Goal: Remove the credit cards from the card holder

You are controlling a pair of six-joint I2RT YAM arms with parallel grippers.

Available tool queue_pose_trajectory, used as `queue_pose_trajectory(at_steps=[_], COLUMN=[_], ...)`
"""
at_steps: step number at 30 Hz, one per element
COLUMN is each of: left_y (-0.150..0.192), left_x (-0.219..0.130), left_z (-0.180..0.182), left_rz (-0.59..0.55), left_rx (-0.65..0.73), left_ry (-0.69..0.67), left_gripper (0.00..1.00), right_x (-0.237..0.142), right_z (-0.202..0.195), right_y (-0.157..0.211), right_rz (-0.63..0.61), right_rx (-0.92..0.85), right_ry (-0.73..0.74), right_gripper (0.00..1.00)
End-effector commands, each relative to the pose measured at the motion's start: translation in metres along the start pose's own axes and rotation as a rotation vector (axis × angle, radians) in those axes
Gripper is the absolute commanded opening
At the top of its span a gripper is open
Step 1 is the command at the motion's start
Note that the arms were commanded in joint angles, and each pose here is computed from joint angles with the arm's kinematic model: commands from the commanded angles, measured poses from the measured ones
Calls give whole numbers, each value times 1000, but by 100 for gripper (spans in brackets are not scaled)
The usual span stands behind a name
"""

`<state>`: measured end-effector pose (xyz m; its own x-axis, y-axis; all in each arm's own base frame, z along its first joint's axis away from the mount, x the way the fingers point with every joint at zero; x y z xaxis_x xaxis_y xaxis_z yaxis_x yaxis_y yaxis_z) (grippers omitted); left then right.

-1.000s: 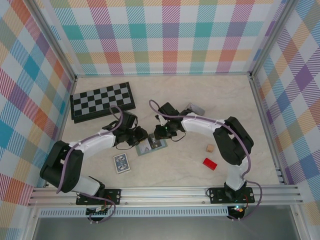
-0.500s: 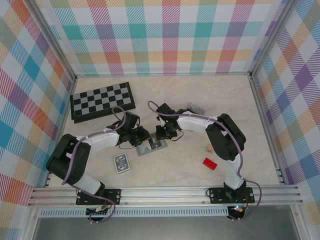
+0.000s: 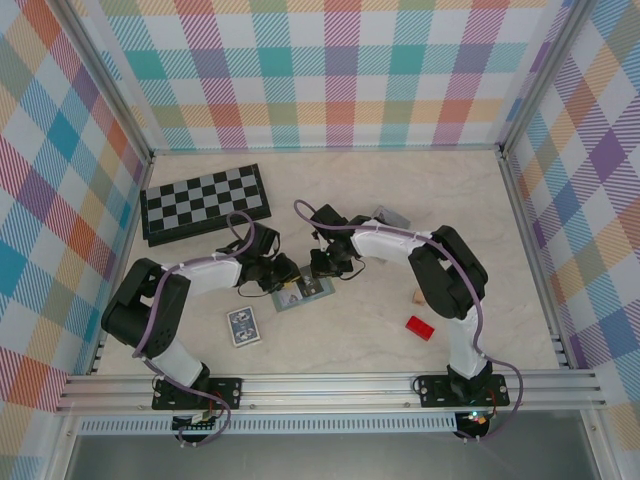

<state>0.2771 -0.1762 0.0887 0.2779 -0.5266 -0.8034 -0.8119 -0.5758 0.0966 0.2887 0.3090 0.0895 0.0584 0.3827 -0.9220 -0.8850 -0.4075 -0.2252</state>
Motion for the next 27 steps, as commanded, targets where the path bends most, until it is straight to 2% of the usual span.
queue_pose_trajectory(at_steps=[1, 6, 19, 27], left_y=[-2, 0, -3, -3], left_x=[2, 8, 6, -2], left_z=[-4, -10, -5, -6], left_rz=[38, 84, 75, 71], left_rx=[21, 53, 71, 82], left_ry=[35, 94, 87, 122], left_gripper=[20, 20, 18, 7], right_x=[14, 14, 15, 16], right_z=[-7, -5, -5, -6], right_y=[10, 9, 10, 11], right_rz=[70, 70, 75, 82], right_rx=[20, 19, 19, 22], right_ry=[39, 26, 20, 33], right_gripper=[20, 20, 19, 18])
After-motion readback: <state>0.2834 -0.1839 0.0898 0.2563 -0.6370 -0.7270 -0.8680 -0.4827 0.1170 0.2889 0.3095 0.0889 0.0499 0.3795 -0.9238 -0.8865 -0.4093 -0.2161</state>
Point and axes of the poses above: each hand's point on the last joint's axis, 136 mm out from that joint toward the fingers, its own x axis out along the fingers, its own z axis along the line the jaws close on, y = z × x, the point moved 7 cm from there along -x, back along the fingers, and after that the axes turned 13 degrees about -x, right-handed, at the moved point
